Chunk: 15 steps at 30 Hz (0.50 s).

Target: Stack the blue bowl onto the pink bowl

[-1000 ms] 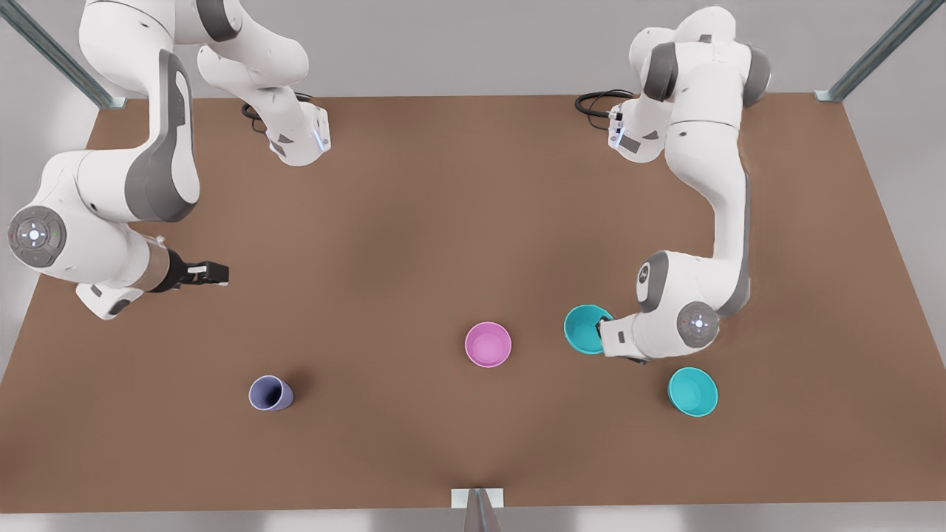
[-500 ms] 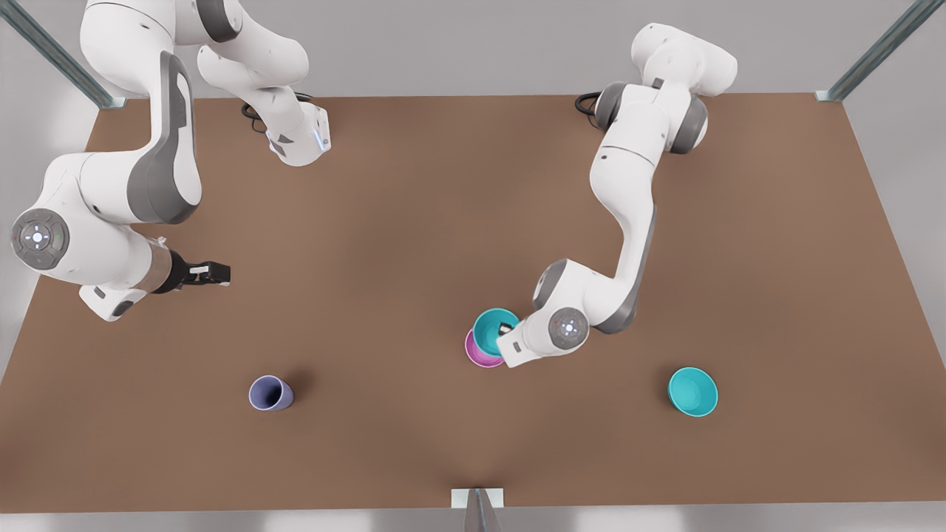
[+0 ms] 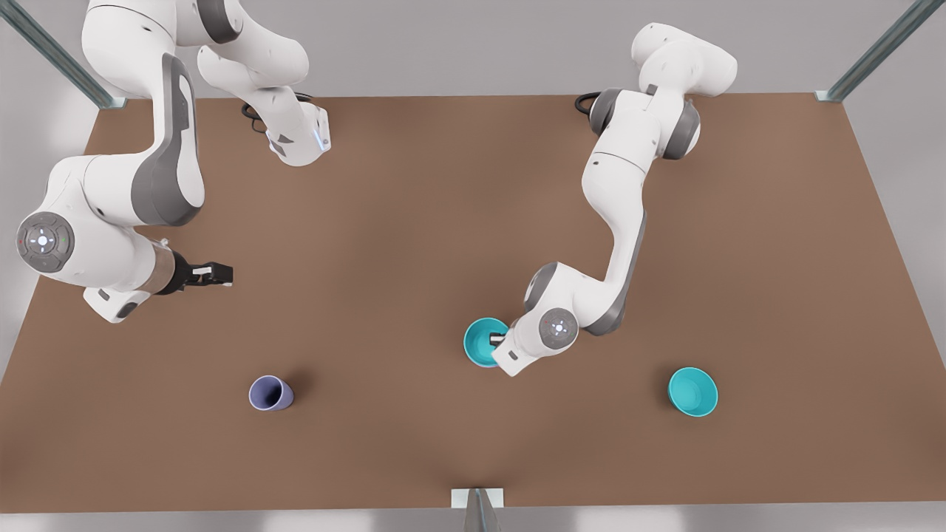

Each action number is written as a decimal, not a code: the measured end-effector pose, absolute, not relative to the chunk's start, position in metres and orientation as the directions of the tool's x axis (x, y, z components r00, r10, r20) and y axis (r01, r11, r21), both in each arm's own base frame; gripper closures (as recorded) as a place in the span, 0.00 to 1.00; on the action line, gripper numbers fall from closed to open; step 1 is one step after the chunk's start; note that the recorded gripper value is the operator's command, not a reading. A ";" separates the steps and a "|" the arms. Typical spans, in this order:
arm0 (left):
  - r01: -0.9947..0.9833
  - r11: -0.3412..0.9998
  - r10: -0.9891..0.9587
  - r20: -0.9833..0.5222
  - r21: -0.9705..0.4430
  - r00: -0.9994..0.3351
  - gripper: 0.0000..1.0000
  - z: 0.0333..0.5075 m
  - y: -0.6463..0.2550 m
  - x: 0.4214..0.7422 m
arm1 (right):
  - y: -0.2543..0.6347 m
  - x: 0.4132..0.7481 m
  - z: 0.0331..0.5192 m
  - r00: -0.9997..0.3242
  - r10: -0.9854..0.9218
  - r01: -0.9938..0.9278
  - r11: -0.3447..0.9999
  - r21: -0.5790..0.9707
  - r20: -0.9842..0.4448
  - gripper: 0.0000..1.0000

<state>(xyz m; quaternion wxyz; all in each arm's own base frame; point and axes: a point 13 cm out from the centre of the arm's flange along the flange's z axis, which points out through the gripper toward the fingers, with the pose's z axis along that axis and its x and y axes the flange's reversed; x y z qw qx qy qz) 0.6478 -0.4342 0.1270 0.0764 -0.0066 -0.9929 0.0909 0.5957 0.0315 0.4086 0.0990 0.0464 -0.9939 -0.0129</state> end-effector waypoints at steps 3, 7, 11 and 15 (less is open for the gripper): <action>-0.032 0.984 -0.001 0.175 -0.176 -0.985 0.79 0.126 -0.437 0.642 | 0.032 0.596 0.408 -0.976 -0.095 -0.090 0.995 0.035 0.196 0.00; -0.071 0.984 -0.037 0.202 -0.164 -0.979 0.79 0.124 -0.436 0.636 | 0.032 0.595 0.408 -0.976 -0.097 -0.092 0.995 0.035 0.197 0.00; -0.102 0.983 -0.067 0.219 -0.152 -0.973 0.79 0.120 -0.435 0.633 | 0.032 0.596 0.407 -0.975 -0.098 -0.092 0.995 0.035 0.198 0.00; -0.133 0.979 -0.095 0.229 -0.155 -0.969 0.00 0.118 -0.436 0.633 | 0.032 0.596 0.407 -0.975 -0.098 -0.093 0.995 0.035 0.199 0.00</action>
